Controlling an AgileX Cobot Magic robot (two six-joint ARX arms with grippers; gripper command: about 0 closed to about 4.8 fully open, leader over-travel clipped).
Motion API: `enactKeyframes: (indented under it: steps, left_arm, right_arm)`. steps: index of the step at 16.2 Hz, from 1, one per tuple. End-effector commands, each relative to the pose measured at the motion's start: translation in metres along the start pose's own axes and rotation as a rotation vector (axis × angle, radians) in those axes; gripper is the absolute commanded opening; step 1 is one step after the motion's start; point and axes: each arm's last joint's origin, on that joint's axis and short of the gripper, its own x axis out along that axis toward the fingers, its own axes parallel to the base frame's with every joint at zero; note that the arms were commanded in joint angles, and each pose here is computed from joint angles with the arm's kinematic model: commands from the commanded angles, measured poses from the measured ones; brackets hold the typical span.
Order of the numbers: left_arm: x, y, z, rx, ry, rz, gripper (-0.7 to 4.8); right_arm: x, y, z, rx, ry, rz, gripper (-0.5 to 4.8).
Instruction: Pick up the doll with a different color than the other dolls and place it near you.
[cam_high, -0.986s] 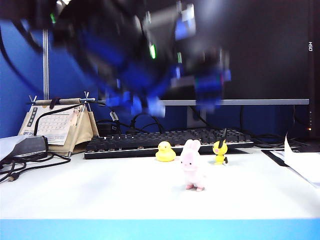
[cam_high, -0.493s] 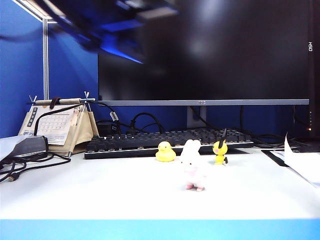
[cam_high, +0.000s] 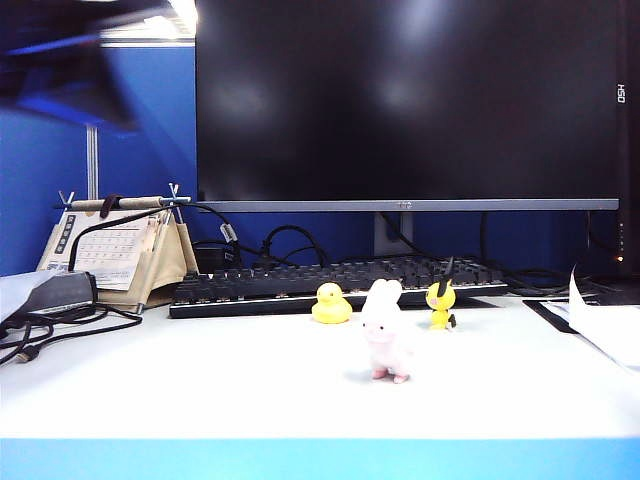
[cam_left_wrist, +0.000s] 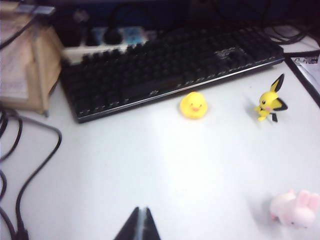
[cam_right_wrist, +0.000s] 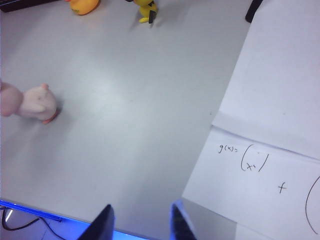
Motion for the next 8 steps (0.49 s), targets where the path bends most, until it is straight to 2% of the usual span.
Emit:
enactKeyframes:
  steps: [1,4,7,8]
  left_arm:
    - [-0.015,0.014,-0.016,-0.098,-0.048,-0.002,-0.06]
    - [-0.026,0.030,-0.038,-0.133,-0.036,0.080,-0.05]
    - [-0.029,0.042,-0.066,-0.268,-0.010,0.204,-0.06]
    - [-0.030,0.045,-0.078,-0.318,-0.002,0.210,-0.06]
  right_arm:
    - [0.001,-0.001,-0.002,-0.004,0.014,-0.004,1.48]
    - [0.001,-0.001,-0.002,-0.004,0.014,-0.004,1.48]
    - [0.001,-0.001,-0.002,-0.004,0.014,-0.005,1.48]
    - [0.001,-0.001,-0.002,-0.004,0.014,-0.004,1.48]
